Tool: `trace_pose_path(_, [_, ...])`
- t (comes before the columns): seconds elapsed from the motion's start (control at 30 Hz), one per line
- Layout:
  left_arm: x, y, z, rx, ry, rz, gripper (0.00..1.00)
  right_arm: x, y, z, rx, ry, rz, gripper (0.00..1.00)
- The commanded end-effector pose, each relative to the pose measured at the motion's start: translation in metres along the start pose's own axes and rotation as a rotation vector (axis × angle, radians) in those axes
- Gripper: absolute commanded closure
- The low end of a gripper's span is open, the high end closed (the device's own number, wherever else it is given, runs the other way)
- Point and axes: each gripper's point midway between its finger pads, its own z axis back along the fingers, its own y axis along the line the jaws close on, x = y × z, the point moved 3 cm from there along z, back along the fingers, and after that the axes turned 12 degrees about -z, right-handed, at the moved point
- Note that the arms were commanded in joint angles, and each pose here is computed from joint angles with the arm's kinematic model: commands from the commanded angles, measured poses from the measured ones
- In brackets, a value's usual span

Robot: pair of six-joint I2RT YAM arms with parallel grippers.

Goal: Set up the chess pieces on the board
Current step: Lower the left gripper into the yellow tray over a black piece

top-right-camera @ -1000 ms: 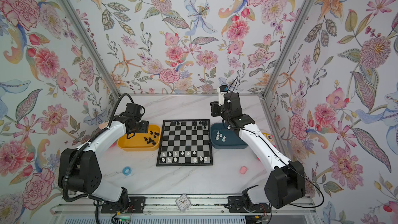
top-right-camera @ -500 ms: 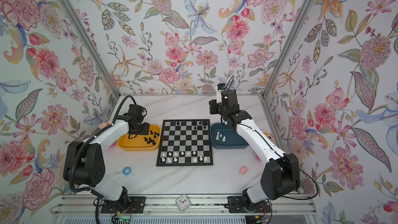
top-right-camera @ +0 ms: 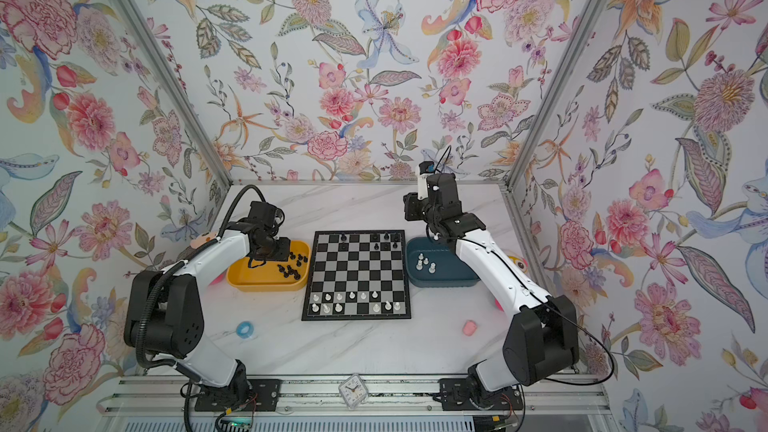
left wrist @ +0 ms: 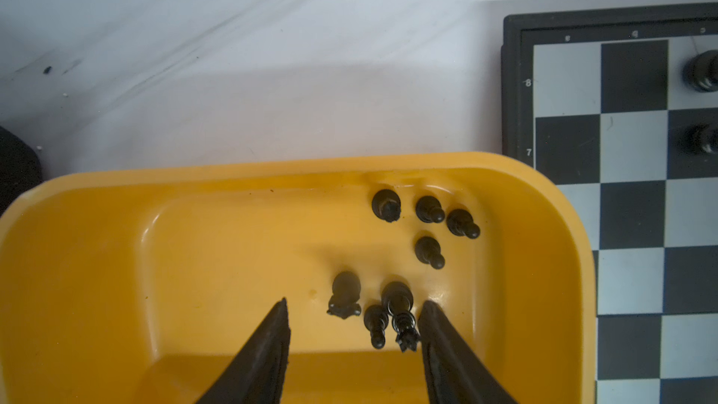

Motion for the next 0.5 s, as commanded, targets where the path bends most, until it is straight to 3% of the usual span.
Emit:
trace_pose_path(0.0, [-0.004,-0.001,0.019,-0.015,-0.008,0.001,0.44,-0.003,0.002,-0.003,0.023,0.015,-0.005,0.71])
trace_pose_path(0.2, [-0.001,-0.019,0.040,-0.052,-0.062,-0.036,0.44,-0.009,0.003,-0.001,0.037,0.025,-0.008,0.72])
trace_pose_path(0.47, [-0.011,-0.037,0.038,-0.038,-0.027,-0.090,0.43,-0.016,0.003,0.008,0.048,0.020,-0.014,0.71])
